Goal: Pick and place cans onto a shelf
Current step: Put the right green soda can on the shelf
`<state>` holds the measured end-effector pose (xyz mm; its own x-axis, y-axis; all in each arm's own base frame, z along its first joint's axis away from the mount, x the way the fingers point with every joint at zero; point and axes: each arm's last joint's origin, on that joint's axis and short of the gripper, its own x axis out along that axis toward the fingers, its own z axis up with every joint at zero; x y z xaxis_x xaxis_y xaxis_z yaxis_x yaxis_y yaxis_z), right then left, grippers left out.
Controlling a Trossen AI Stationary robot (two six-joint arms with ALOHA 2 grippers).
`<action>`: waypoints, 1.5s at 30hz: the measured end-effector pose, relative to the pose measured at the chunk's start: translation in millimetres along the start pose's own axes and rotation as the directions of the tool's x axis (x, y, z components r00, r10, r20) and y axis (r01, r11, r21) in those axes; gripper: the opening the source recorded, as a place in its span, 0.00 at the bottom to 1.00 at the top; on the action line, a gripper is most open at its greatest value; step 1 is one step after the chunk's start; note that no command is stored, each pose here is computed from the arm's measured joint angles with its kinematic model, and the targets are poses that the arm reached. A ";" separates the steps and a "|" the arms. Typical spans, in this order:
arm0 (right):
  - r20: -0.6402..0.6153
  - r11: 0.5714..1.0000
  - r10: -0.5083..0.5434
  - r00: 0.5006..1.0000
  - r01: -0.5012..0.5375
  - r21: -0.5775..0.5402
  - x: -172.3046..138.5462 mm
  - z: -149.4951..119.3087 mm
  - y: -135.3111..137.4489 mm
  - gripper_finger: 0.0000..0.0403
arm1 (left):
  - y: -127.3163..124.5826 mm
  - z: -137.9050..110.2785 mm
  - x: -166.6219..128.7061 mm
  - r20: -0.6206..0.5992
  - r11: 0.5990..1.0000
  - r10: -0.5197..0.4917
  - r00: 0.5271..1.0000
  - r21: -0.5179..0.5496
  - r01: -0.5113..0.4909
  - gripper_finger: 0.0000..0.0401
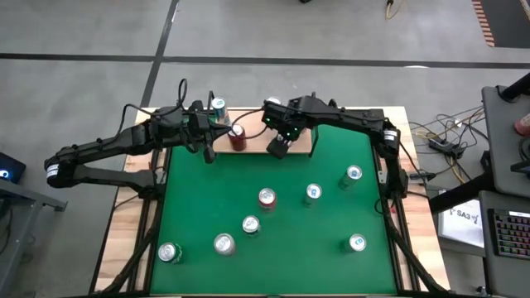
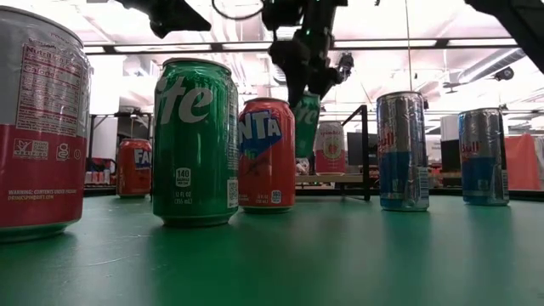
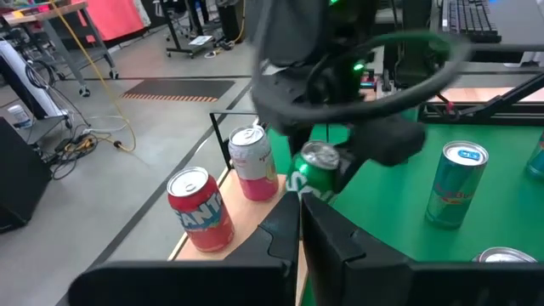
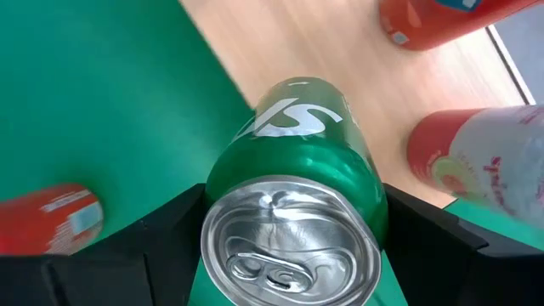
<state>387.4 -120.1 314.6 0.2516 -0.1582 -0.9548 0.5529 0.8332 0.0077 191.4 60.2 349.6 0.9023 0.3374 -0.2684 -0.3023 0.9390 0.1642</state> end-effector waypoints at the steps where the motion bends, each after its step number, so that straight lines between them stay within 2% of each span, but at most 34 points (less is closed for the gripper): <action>1: -0.004 1.000 -0.002 1.000 0.002 0.004 3.1 1.7 -3.0 0.72 | 0.0 0.0 0.0 0.000 1.000 0.000 1.000 0.000 0.000 0.00; 5: -0.034 1.000 -0.003 0.999 0.004 0.015 13.2 5.5 -12.6 0.72 | -0.1 0.0 0.0 0.000 1.000 0.000 1.000 0.000 0.000 0.00; 12: -0.059 0.998 0.061 0.996 -0.060 0.028 19.2 8.6 -20.2 0.72 | 0.0 0.0 0.0 0.000 1.000 0.000 1.000 0.007 0.000 0.00; 30: -0.053 0.998 0.056 0.997 -0.055 0.018 20.3 9.9 -22.1 0.72 | 1.1 6.9 -0.3 0.071 1.000 0.011 0.997 0.015 -0.012 0.00; 45: -0.065 0.999 0.052 0.997 -0.052 0.002 31.7 12.9 -20.9 0.76 | 1.1 7.0 -0.3 0.072 1.000 0.011 0.997 0.015 -0.012 0.00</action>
<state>394.1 -149.3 288.0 0.2273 -0.0799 -0.9705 0.5409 0.8391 0.0576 192.9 60.7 356.5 0.9186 0.3422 -0.1977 -0.3086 0.9336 0.1821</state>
